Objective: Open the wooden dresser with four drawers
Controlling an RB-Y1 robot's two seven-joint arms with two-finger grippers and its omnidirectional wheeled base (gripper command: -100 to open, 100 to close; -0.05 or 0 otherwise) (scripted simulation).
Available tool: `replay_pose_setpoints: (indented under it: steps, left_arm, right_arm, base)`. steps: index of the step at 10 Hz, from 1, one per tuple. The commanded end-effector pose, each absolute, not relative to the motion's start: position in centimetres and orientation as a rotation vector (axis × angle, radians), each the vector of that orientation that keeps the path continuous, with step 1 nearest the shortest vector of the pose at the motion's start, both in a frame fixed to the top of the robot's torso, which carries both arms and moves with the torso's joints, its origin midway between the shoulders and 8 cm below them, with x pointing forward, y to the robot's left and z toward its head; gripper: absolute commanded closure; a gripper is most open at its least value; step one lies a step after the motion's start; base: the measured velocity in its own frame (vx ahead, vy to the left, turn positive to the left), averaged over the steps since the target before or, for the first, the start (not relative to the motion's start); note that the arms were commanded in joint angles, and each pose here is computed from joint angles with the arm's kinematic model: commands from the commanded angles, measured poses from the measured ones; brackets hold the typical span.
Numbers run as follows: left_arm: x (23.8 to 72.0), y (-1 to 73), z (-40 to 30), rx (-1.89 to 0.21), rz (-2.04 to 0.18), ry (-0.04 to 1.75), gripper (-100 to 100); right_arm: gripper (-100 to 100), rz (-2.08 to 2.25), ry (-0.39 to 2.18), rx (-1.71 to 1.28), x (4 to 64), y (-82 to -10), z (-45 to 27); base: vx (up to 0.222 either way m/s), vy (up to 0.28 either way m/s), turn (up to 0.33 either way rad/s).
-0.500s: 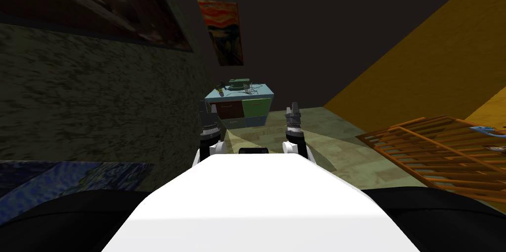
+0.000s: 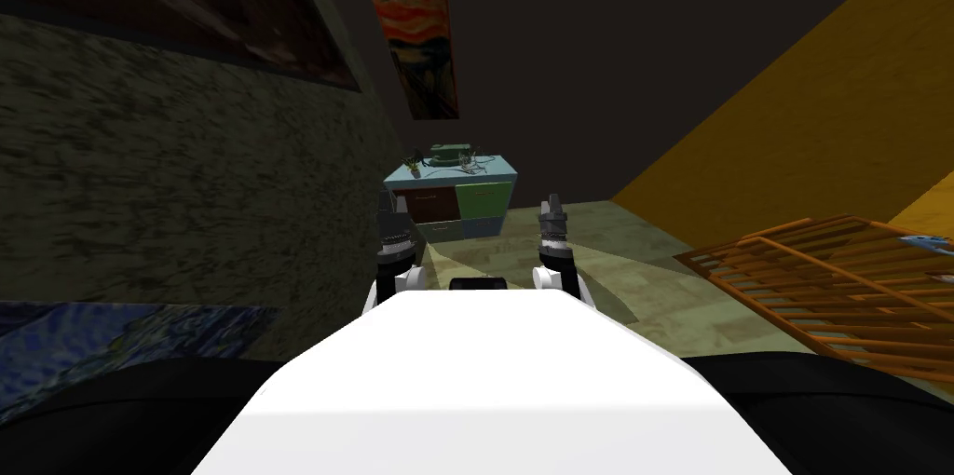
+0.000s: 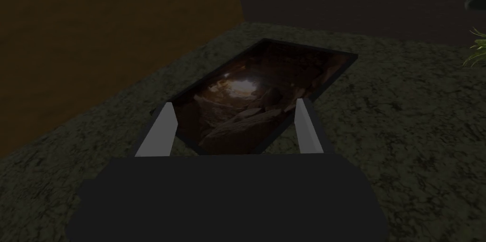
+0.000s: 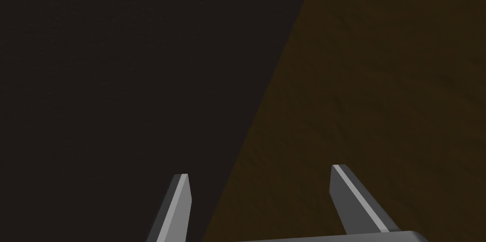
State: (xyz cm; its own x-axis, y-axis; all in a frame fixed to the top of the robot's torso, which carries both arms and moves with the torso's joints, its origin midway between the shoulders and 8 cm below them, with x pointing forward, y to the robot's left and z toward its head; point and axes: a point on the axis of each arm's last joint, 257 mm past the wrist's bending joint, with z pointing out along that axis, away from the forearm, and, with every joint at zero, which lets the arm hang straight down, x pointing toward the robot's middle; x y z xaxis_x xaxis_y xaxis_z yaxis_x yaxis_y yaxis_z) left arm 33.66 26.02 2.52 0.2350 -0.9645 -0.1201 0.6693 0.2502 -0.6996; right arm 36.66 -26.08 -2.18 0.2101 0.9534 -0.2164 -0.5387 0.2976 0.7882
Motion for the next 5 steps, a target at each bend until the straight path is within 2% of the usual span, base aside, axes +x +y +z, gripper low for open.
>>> replay_pose_setpoints:
  steps: [1,4,5]
  left_arm:
    - [33.66,26.02,2.53,-0.581,-1.211,0.611,0]
    - [33.66,26.02,2.53,-0.581,-1.211,0.611,0]
    - [33.93,25.51,2.08,-0.549,-1.212,0.659,-100]
  right_arm:
    - [0,1.142,0.790,0.641,36.66,-26.08,-2.18]
    - [0,1.142,0.790,0.640,36.66,-26.08,-2.18]
    - [0,1.142,0.790,0.640,36.66,-26.08,-2.18]
  base:
    - [0.000,0.000,0.000]
    - [0.000,0.000,0.000]
    - [0.024,-0.013,0.000]
